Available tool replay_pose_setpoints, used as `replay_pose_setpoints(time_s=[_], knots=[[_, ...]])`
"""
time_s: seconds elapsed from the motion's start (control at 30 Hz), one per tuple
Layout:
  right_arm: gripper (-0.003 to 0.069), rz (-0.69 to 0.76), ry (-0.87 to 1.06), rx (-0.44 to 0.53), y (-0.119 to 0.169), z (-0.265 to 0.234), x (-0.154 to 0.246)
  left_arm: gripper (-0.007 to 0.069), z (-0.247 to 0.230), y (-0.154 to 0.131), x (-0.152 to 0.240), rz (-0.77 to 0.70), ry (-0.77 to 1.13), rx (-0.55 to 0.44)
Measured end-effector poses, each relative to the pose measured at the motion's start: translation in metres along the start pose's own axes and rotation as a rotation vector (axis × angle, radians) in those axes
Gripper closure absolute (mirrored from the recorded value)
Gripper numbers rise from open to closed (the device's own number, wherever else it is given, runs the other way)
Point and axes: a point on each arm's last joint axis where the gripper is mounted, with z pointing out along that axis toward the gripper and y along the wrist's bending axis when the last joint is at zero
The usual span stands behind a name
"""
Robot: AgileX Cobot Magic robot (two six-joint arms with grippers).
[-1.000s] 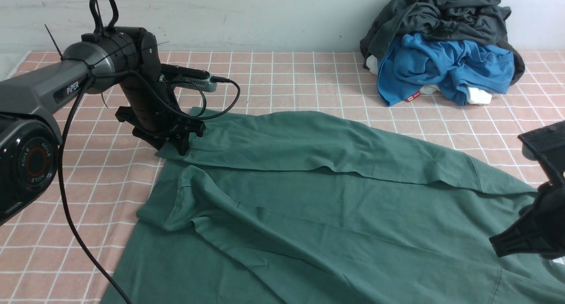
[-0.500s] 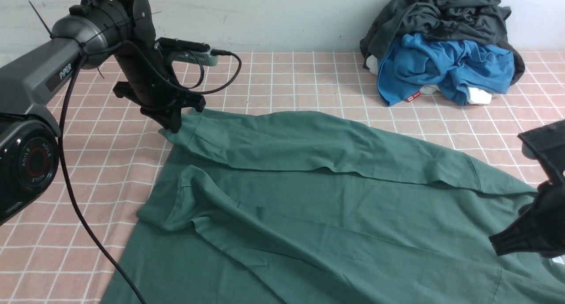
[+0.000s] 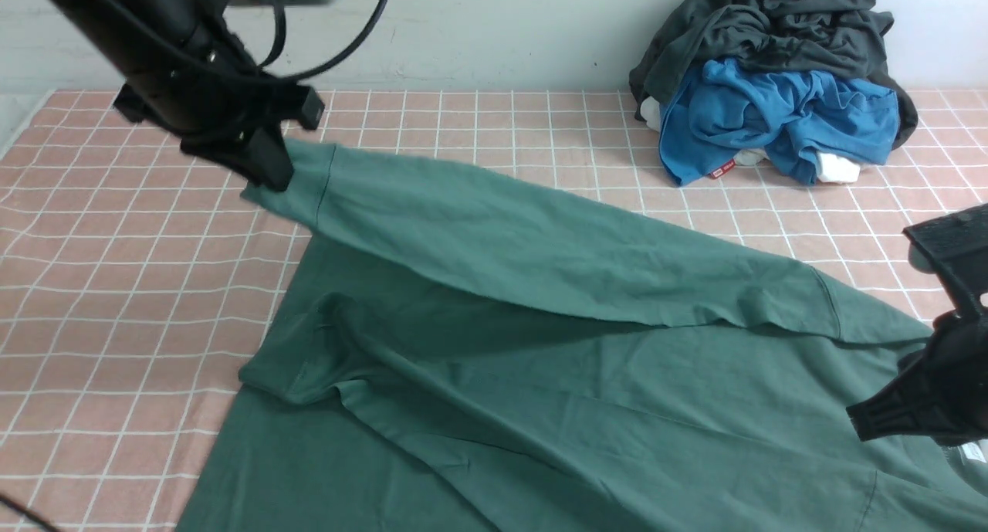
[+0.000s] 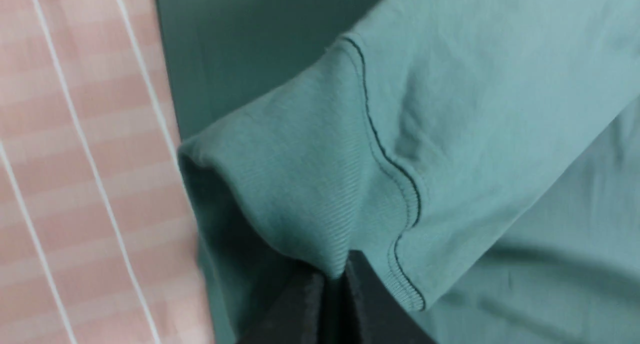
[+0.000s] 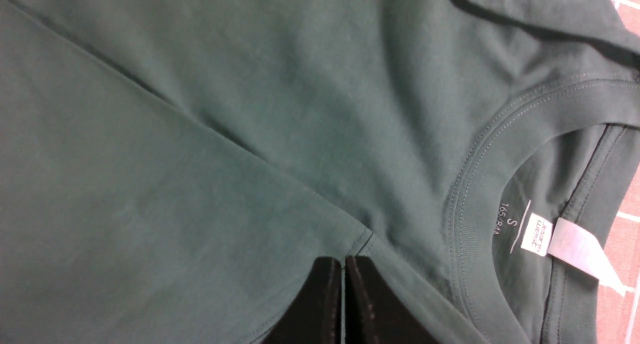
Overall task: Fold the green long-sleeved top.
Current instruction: Use the left arm to drag and drop the cuff onto the cuff closest to the left arm, then use both arms simultaneously to clamp the lower edge of the clothing fabric
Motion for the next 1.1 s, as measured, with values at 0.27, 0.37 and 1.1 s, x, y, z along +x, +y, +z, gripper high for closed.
replay_pose_setpoints(time_s=[0.27,0.37,1.1], knots=[[0.0648,0.007,0.003,-0.029,0.003,0.0,0.0,0.0619,0.034,0.002,0.087,-0.066,0.058,-0.02],[0.0645,-0.003,-0.002,-0.059,0.005,-0.003,-0.002,0.0617,0.054,0.006,0.106,-0.066,0.086,-0.028],[0.0616,-0.545,0.178,-0.549,0.091,-0.068,0.069,0.0153,0.075,-0.045,0.185,0.629,0.491,0.005]])
